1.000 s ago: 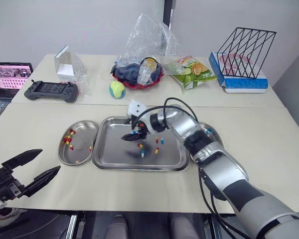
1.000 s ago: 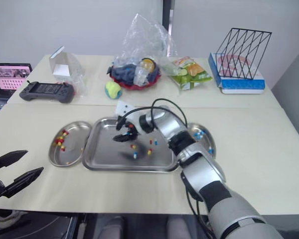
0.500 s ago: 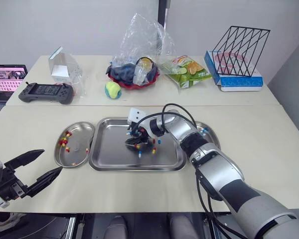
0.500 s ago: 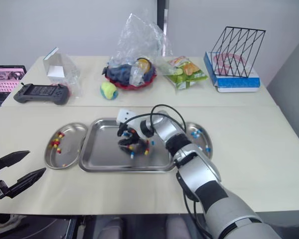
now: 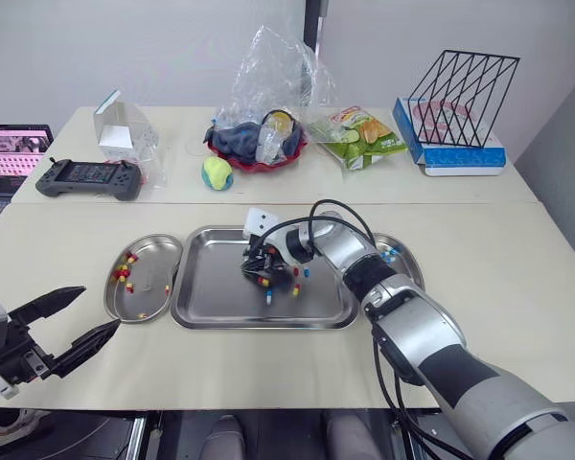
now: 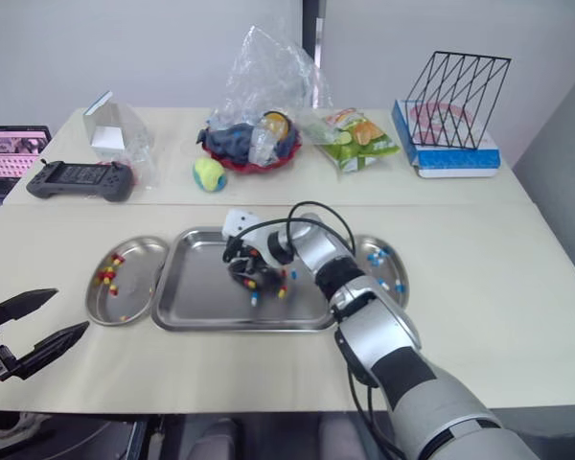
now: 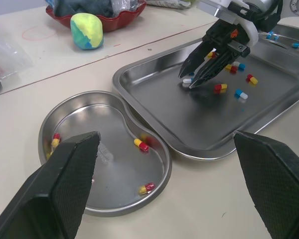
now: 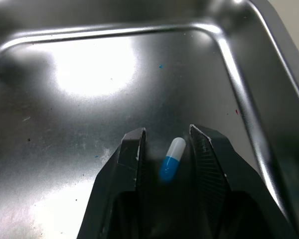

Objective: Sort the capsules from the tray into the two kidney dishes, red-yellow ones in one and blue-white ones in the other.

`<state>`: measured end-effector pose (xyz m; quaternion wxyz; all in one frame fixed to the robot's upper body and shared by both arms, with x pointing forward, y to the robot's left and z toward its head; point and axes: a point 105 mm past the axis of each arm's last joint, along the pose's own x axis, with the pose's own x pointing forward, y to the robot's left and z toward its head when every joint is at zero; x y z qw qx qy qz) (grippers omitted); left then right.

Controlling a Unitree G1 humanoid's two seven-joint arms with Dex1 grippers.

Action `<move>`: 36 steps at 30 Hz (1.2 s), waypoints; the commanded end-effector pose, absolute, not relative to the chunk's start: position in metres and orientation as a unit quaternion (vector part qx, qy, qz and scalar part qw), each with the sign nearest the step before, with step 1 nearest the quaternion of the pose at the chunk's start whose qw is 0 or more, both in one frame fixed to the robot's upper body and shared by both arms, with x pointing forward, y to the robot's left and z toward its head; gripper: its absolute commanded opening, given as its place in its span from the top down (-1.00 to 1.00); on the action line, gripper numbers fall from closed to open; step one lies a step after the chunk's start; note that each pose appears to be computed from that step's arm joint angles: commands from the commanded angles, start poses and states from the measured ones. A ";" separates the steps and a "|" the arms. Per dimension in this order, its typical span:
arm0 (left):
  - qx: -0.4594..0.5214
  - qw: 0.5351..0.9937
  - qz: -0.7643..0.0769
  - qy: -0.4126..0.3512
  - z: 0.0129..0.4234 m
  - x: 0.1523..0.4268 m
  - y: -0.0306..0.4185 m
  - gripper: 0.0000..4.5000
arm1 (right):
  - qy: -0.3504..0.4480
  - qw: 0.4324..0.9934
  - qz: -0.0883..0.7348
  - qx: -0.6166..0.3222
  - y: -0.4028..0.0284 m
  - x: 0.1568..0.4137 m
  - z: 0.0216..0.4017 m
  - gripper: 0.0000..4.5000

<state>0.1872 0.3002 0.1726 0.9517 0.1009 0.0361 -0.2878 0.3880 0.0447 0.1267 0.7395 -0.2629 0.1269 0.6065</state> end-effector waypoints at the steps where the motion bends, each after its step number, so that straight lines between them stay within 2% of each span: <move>1: 0.117 0.950 -0.288 0.028 0.182 0.188 0.299 -1.00 | 0.098 0.748 0.601 -0.262 0.049 0.393 0.147 0.33; 10: 0.119 0.949 -0.289 0.030 0.181 0.189 0.300 -1.00 | 0.121 0.743 0.602 -0.266 0.048 0.391 0.135 0.33; 23: 0.116 0.948 -0.294 0.029 0.181 0.192 0.301 -1.00 | 0.111 0.741 0.618 -0.239 0.056 0.385 0.147 0.33; 31: 0.116 0.948 -0.295 0.037 0.179 0.193 0.302 -1.00 | 0.126 0.740 0.617 -0.236 0.055 0.382 0.139 0.33; 36: 0.114 0.947 -0.298 0.035 0.179 0.194 0.300 -1.00 | 0.151 0.749 0.590 -0.263 0.043 0.388 0.117 0.33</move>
